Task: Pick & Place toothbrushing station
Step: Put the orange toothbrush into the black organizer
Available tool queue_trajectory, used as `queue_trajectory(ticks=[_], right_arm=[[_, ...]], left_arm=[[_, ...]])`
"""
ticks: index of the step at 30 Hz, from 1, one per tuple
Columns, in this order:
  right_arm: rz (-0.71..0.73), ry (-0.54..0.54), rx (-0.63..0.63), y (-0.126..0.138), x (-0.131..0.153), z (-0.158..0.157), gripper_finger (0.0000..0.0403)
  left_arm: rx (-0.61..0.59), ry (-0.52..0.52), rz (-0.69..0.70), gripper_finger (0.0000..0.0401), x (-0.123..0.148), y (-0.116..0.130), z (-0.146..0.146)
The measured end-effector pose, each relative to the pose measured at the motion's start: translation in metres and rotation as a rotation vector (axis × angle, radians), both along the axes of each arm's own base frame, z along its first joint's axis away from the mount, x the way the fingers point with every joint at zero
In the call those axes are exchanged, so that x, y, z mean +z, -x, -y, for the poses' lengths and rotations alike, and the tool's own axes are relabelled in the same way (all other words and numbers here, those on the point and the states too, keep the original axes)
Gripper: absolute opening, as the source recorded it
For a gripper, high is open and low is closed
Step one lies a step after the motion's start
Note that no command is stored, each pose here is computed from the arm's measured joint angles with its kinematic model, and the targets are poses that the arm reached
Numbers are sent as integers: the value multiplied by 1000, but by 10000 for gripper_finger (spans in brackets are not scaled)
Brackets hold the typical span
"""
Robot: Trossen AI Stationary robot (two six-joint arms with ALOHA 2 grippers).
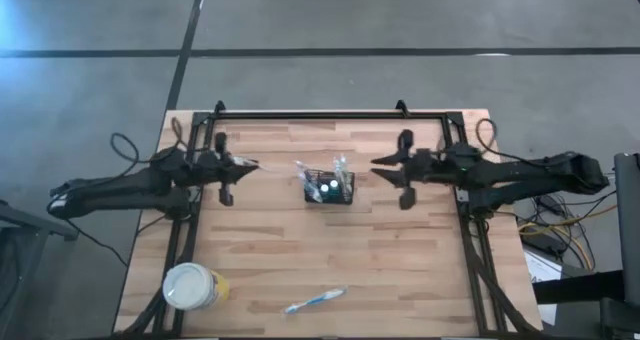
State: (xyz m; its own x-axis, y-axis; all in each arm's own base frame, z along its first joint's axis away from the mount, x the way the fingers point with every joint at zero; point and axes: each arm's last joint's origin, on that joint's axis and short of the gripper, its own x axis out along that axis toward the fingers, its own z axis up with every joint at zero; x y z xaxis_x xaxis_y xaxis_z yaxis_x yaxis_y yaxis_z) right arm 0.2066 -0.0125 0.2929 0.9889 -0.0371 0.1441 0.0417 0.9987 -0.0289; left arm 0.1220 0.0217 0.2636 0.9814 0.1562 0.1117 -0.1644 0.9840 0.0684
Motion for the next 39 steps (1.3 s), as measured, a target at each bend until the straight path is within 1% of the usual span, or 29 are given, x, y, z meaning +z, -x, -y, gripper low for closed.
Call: queue_trajectory(ticks=[3, 4, 5, 8, 10, 12, 15, 17, 19, 21, 24, 26, 30, 35, 39], right_arm=[[45, 2, 0, 24, -9, -2, 35], [49, 1, 0, 31, -14, -2, 21], [59, -6, 1, 38, -18, -2, 16], [132, -39, 9, 59, -29, -4, 13], [181, -39, 10, 72, -35, -5, 10], [210, -47, -18, 82, -42, -4, 9], [217, -59, -59, 93, -55, -4, 8], [228, -43, -56, 100, -60, -4, 8], [244, -29, -39, 106, -66, -5, 8], [254, -38, -35, 110, -72, -6, 8], [279, -47, -34, 116, -78, -6, 8], [268, -49, -41, 118, -83, -6, 8], [219, -68, -61, 117, -90, -5, 8], [211, -67, -61, 115, -90, -5, 8], [212, -56, -64, 116, -90, -5, 8]], left_arm=[[38, 32, 33, 21, -15, 11, 1], [50, 39, 43, 21, -20, 14, 1], [65, 45, 54, 21, -24, 17, 1], [88, 61, 102, 21, -31, 24, 1], [94, 72, 90, 21, -39, 26, 2], [100, 78, 95, 21, -41, 27, 2], [119, 81, 95, 21, -42, 29, 1], [121, 73, 92, 21, -45, 29, 1], [121, 59, 106, 21, -45, 31, 2], [122, 45, 123, 21, -45, 32, 2], [122, 47, 113, 21, -52, 33, 2], [122, 48, 112, 21, -54, 33, 2], [119, 63, 103, 21, -61, 33, 2], [119, 63, 100, 21, -67, 31, 2], [119, 61, 130, 21, -64, 31, 2]])
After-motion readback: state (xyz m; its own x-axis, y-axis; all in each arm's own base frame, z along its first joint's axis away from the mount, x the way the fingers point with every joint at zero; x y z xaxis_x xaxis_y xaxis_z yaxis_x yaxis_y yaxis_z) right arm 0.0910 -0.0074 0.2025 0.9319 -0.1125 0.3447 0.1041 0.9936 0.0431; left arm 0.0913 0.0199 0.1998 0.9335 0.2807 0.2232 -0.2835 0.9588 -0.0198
